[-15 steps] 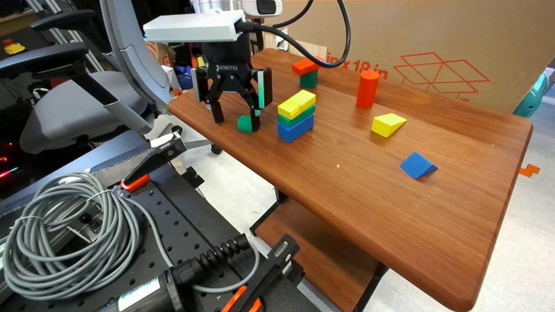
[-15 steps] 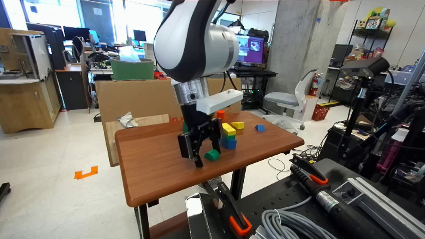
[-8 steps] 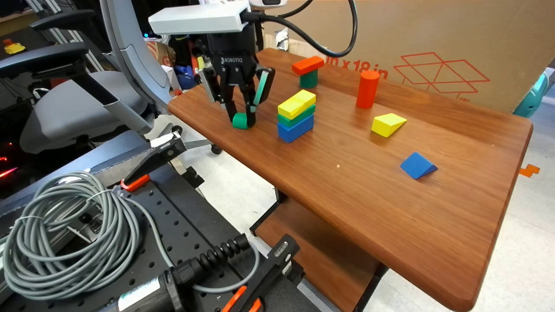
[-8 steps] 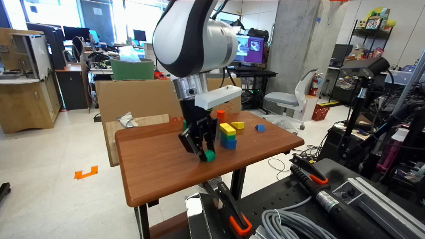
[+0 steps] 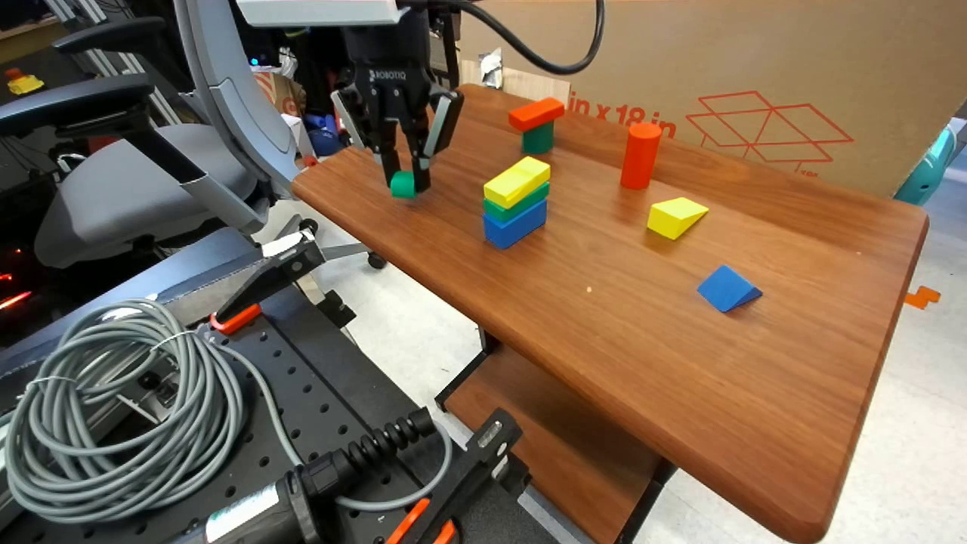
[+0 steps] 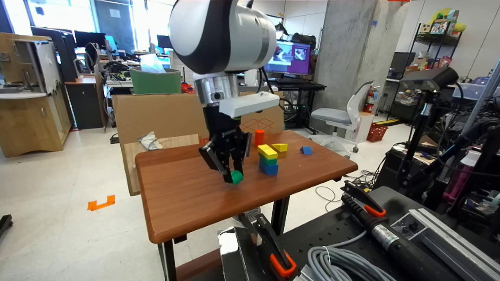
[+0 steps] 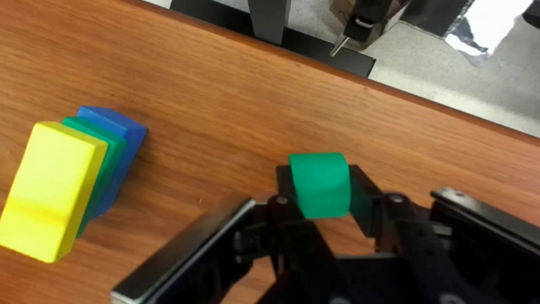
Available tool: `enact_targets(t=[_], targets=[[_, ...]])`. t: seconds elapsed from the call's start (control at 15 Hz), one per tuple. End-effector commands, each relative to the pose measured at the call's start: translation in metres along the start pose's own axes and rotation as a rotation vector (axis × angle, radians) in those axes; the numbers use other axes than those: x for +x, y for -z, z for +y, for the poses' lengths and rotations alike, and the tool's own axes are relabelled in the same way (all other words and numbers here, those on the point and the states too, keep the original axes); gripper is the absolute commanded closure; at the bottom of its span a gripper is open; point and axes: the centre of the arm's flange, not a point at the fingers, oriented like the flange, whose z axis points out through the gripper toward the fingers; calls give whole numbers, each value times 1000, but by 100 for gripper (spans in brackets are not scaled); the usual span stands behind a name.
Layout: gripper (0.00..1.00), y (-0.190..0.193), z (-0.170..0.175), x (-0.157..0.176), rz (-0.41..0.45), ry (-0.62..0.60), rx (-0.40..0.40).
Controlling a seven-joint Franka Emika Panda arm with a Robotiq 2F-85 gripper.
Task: Pick up the green block on the left and set it down on the right side of the table
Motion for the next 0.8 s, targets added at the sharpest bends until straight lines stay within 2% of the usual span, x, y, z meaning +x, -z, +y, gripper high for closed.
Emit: enact_targets(t=[0.0, 0.33, 0.53, 0.73], targets=[[90, 53, 5, -19, 77, -46, 72], [90, 111, 38, -33, 175, -181, 101], [90, 140, 78, -51, 224, -279, 112], [90, 148, 120, -73, 236, -374, 111]])
